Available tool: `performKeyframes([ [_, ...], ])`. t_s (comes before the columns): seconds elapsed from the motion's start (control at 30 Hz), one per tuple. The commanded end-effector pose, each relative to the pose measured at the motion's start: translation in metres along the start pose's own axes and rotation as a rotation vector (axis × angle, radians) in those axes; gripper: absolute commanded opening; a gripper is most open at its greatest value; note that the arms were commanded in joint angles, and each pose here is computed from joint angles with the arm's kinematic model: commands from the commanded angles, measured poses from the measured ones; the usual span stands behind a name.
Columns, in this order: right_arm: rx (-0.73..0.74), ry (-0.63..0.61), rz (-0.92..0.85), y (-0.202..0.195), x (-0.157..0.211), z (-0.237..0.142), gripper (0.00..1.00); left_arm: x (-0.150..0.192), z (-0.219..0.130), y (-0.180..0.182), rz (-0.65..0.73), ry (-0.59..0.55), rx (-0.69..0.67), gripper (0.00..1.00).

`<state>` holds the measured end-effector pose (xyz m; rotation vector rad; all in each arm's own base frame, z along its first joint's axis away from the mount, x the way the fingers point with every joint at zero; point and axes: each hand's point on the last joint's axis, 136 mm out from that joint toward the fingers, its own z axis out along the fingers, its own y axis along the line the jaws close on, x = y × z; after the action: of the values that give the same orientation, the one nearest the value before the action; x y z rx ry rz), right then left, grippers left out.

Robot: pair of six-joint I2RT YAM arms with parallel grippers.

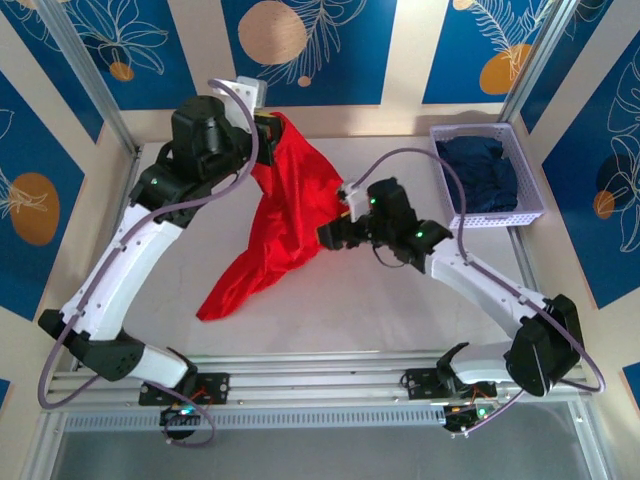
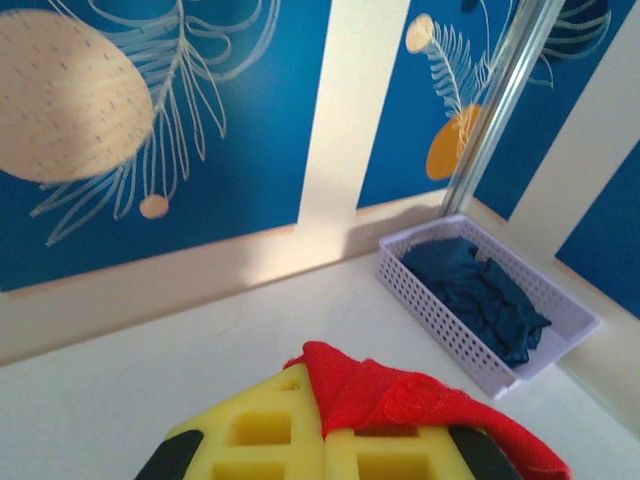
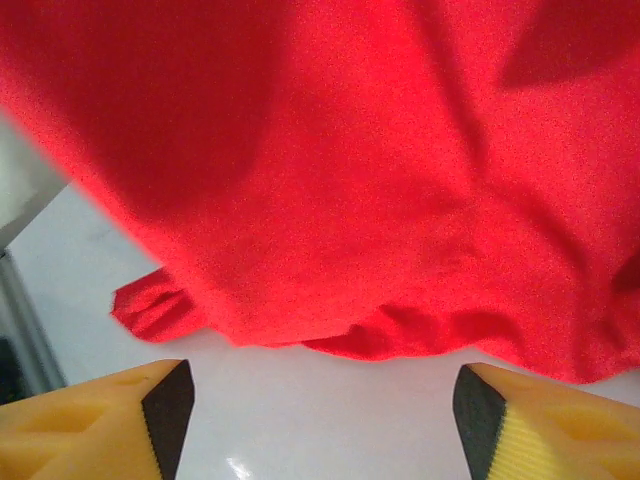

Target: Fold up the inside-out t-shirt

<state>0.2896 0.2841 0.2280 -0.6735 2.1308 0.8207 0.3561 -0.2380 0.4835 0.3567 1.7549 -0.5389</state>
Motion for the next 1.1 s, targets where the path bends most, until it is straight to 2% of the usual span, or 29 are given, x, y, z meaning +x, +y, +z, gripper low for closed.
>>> performKeyframes([
  [0.0, -0.102, -0.124, -0.1, 0.037, -0.026, 0.018, 0.75, -0.017, -0.008, 0.002, 0.006, -0.021, -0.031, 0.0],
  [0.13, -0.032, -0.167, -0.075, 0.036, -0.042, 0.054, 0.77, -0.033, -0.016, -0.004, 0.022, -0.05, -0.025, 0.0],
  [0.17, 0.017, -0.168, -0.067, 0.028, -0.046, 0.063, 0.74, -0.038, -0.019, -0.005, 0.027, -0.058, -0.026, 0.0],
  [0.23, 0.144, -0.168, -0.048, 0.006, -0.055, 0.069, 0.48, -0.048, -0.025, -0.004, 0.04, -0.079, -0.035, 0.0],
  [0.3, 0.266, -0.193, -0.052, -0.018, -0.073, 0.054, 0.24, -0.063, -0.036, 0.004, 0.064, -0.112, -0.091, 0.0],
  [0.37, 0.349, -0.25, -0.071, -0.034, -0.096, 0.024, 0.09, -0.08, -0.052, 0.013, 0.088, -0.154, -0.142, 0.0],
  [0.47, 0.433, -0.35, -0.085, -0.053, -0.134, -0.036, 0.01, -0.105, -0.078, 0.021, 0.104, -0.222, -0.181, 0.0],
  [0.6, 0.461, -0.453, -0.1, -0.061, -0.177, -0.104, 0.01, -0.128, -0.11, 0.02, 0.108, -0.3, -0.177, 0.0],
  [0.67, 0.451, -0.47, -0.117, -0.06, -0.194, -0.124, 0.01, -0.134, -0.118, 0.017, 0.102, -0.319, -0.158, 0.0],
  [0.77, 0.427, -0.439, -0.129, -0.062, -0.208, -0.133, 0.01, -0.131, -0.119, 0.015, 0.086, -0.309, -0.139, 0.0],
  [0.87, 0.425, -0.337, -0.11, -0.078, -0.204, -0.114, 0.03, -0.12, -0.109, 0.016, 0.063, -0.265, -0.138, 0.0],
  [0.93, 0.458, -0.239, -0.079, -0.1, -0.193, -0.092, 0.12, -0.108, -0.099, 0.019, 0.044, -0.23, -0.144, 0.0],
  [1.07, 0.565, 0.01, 0.012, -0.146, -0.147, -0.05, 0.4, -0.067, -0.069, 0.031, -0.02, -0.135, -0.166, 0.0],
])
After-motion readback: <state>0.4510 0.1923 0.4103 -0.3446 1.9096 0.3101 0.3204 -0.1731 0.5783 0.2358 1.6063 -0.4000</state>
